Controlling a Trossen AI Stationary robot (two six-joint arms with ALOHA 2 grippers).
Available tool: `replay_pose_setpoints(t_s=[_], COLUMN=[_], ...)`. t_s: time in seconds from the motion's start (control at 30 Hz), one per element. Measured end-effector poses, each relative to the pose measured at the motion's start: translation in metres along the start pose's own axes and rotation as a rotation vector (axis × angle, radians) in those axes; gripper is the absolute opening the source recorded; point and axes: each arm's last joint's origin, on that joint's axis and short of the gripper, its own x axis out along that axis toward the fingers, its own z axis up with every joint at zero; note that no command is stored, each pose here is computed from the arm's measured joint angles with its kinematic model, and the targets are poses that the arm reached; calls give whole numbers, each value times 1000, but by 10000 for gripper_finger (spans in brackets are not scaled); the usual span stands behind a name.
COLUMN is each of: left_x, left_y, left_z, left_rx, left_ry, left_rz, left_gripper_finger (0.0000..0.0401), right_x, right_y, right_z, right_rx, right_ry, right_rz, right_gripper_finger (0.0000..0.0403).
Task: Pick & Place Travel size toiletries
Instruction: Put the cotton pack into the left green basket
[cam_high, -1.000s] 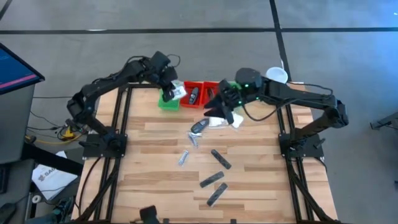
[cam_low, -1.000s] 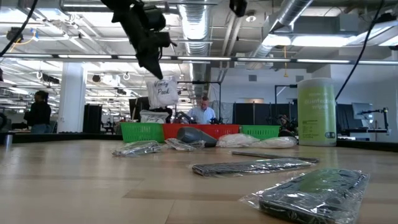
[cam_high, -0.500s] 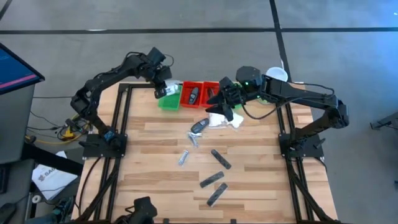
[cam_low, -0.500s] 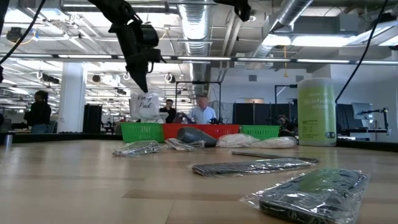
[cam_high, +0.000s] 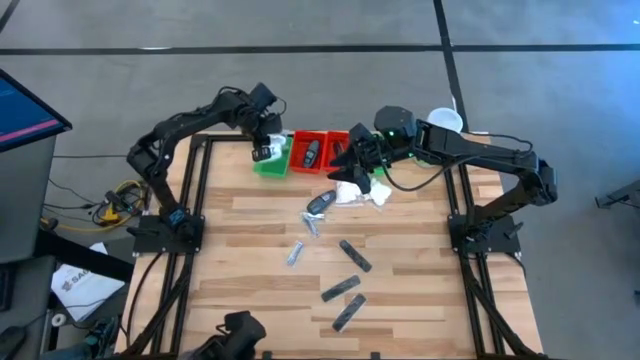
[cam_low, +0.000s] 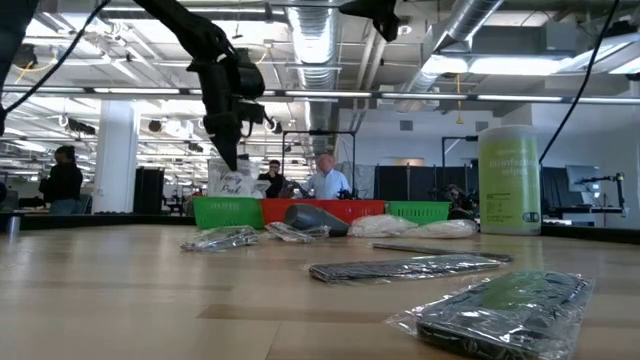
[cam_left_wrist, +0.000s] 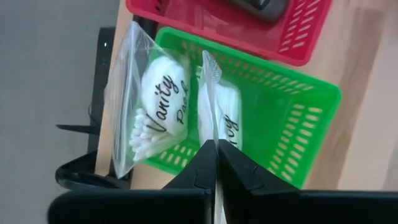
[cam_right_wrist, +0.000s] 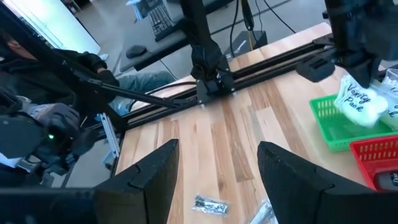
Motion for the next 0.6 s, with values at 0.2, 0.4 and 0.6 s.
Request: replay_pose_setpoints(t_s=[0.2,0.4,0.6], left_x=[16,21,22], left_y=[3,11,18], left_z=[3,11,9], left_rx=[54,78,94], left_ry=[12,-31,-37], left_rz=[-10,95,117], left_gripper_finger=[1,1,1], right_x=[0,0,0], right_y=[0,-1,-1], right_z=[0,0,0], right_rx=[0,0,1], right_ry=[1,-7,-12], right_rz=[0,-27,-44], right_gripper_finger=[210,210,210])
